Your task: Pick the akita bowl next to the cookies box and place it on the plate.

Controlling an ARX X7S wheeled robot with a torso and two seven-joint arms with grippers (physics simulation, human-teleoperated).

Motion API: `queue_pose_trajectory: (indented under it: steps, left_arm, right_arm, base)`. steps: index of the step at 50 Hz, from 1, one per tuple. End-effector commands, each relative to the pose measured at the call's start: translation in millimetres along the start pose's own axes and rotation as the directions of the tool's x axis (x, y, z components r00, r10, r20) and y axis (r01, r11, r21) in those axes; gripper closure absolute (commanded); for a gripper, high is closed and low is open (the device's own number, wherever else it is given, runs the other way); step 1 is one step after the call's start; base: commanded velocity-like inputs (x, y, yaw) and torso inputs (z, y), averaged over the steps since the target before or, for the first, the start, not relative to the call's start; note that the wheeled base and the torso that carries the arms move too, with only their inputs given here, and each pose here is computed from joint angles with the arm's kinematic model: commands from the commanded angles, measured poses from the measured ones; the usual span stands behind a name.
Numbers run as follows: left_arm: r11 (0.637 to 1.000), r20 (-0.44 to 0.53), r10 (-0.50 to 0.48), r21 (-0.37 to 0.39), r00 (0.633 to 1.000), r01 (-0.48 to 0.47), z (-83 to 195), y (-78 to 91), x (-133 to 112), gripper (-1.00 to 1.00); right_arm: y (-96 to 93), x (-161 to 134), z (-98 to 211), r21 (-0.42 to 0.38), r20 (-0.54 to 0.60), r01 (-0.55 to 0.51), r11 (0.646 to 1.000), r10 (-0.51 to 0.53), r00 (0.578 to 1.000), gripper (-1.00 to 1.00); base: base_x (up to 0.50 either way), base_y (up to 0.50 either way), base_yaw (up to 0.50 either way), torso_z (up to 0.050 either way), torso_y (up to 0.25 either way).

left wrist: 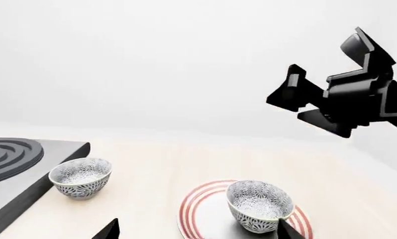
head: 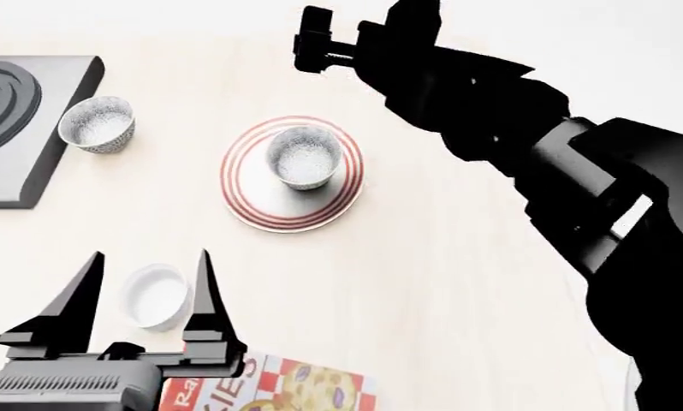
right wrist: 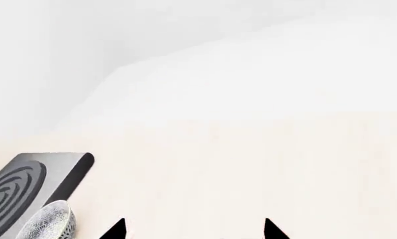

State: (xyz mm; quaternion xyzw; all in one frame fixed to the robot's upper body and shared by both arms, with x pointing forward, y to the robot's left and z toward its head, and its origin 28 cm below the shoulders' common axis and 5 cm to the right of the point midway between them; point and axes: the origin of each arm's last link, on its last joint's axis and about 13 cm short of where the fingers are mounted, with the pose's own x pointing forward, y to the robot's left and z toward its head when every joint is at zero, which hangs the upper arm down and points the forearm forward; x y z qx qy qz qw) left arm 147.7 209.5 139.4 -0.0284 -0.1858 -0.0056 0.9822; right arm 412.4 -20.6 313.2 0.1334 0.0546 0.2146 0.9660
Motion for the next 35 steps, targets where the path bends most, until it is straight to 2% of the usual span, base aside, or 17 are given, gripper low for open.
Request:
queue_pose_trajectory:
  steps: [1,2,11,17,22,27,35]
  left_arm:
    - [1.0,-0.001,-0.015,-0.02,1.0,0.015,2.0,-0.9,-0.6,-1.0]
    - [0.999,-0.003,-0.015,-0.029,1.0,0.015,2.3,-0.7,-0.6,-1.0]
    - [1.0,0.004,-0.018,-0.015,1.0,0.018,4.0,-0.1,-0.5,-1.0]
    - [1.0,0.004,-0.021,-0.011,1.0,0.021,3.9,-0.6,-0.4,-1.0]
    - [1.0,0.011,-0.017,-0.011,1.0,0.017,6.7,1.1,-1.3,-1.0]
    - [1.0,0.016,-0.012,-0.011,1.0,0.013,7.8,1.7,-0.9,-1.0]
    - [1.0,0.021,-0.01,-0.011,1.0,0.01,8.7,2.6,-1.3,-1.0]
  right_arm:
    - [9.3,-51.8,49.8,-0.105,0.222,0.068,0.992,-0.043,0.974,-1.0]
    - [8.7,-64.7,52.4,-0.112,0.246,0.062,0.992,-0.033,0.969,-1.0]
    - [-6.9,-121.8,50.2,-0.176,0.378,0.149,0.973,-0.073,0.923,-1.0]
    - [-21.9,-174.8,38.6,-0.218,0.478,0.233,0.948,-0.104,0.872,-1.0]
    - [-30.8,-211.7,20.5,-0.178,0.529,0.273,0.945,-0.142,0.837,-1.0]
    - [-36.0,-227.7,2.7,-0.187,0.548,0.311,0.932,-0.163,0.82,-1.0]
    - [-42.8,-250.2,-17.4,-0.16,0.587,0.346,0.924,-0.193,0.786,-1.0]
  base:
    - [0.0,0.0,0.0,-0.02,0.25]
    - [0.0,0.0,0.0,-0.02,0.25]
    - [0.0,0.0,0.0,-0.019,0.25]
    - [0.0,0.0,0.0,-0.019,0.25]
    - [0.0,0.0,0.0,-0.019,0.25]
    - [0.0,0.0,0.0,-0.019,0.25]
    - [0.0,0.0,0.0,-0.019,0.25]
